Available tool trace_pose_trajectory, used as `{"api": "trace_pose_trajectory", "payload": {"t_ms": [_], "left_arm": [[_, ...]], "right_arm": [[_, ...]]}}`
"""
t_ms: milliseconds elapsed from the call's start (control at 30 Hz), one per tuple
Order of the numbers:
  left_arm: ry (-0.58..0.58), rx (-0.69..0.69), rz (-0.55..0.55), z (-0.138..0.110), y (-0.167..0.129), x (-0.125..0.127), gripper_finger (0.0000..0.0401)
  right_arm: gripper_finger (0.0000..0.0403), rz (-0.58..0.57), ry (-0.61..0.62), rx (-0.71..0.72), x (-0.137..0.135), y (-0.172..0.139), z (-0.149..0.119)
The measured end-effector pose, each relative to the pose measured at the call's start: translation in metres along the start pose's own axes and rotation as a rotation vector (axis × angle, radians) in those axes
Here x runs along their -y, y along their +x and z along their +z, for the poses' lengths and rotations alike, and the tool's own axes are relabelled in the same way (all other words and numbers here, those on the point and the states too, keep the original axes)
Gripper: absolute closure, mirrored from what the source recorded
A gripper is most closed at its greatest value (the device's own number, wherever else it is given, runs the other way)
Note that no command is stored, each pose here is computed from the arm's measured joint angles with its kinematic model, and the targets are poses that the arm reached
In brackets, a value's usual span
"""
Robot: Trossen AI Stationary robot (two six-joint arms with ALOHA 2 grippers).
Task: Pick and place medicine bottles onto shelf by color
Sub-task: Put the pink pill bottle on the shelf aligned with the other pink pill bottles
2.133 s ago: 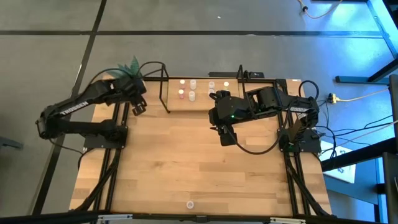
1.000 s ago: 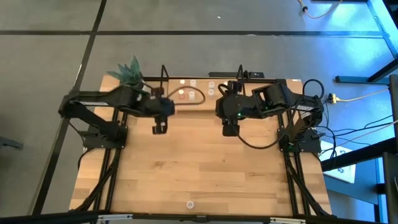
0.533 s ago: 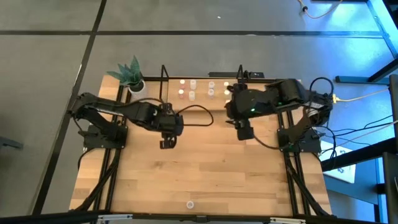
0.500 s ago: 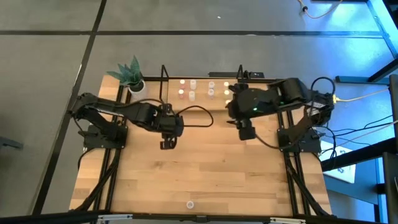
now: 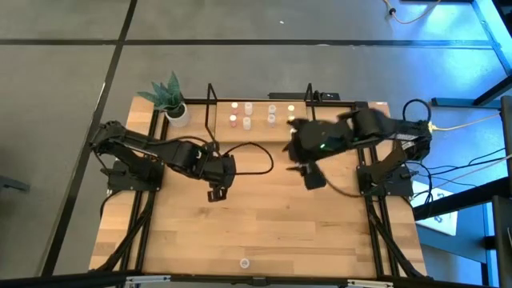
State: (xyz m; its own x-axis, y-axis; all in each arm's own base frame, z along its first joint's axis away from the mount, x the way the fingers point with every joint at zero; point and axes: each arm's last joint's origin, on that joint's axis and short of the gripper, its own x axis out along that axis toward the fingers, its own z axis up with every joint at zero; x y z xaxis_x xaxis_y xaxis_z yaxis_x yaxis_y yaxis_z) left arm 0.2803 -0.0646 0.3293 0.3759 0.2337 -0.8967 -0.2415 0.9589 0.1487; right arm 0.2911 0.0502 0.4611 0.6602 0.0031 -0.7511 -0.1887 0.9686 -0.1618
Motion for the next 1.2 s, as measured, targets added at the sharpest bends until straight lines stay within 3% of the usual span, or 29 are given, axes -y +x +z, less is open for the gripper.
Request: {"api": "trace_pose_trajectory", "payload": {"t_ms": [100,233,467,733,933,1200], "left_arm": [[0.002,-0.002,-0.002,-0.001,0.001,0.003,0.0296],[-0.01,-0.002,-0.004,-0.001,0.001,0.003,0.0296],[-0.015,-0.016,-0.032,0.0,0.001,0.002,0.0296],[-0.006,-0.045,-0.07,0.003,0.005,-0.004,0.0296],[0.042,-0.108,-0.067,0.01,0.026,-0.005,0.0296],[0.1,-0.214,-0.032,0.018,0.064,-0.007,0.0296]], "right_arm": [[0.0151,0.017,0.004,-0.021,-0.006,0.018,-0.008],[0.0151,0.014,0.07,-0.004,-0.009,0.017,-0.027],[0.0151,-0.048,0.141,0.239,-0.016,-0.005,-0.061],[0.0151,-0.071,0.099,0.382,-0.021,0.022,-0.077],[0.0151,-0.077,0.07,0.407,-0.023,0.04,-0.082],[0.0151,-0.07,0.093,0.392,-0.024,0.042,-0.083]]}}
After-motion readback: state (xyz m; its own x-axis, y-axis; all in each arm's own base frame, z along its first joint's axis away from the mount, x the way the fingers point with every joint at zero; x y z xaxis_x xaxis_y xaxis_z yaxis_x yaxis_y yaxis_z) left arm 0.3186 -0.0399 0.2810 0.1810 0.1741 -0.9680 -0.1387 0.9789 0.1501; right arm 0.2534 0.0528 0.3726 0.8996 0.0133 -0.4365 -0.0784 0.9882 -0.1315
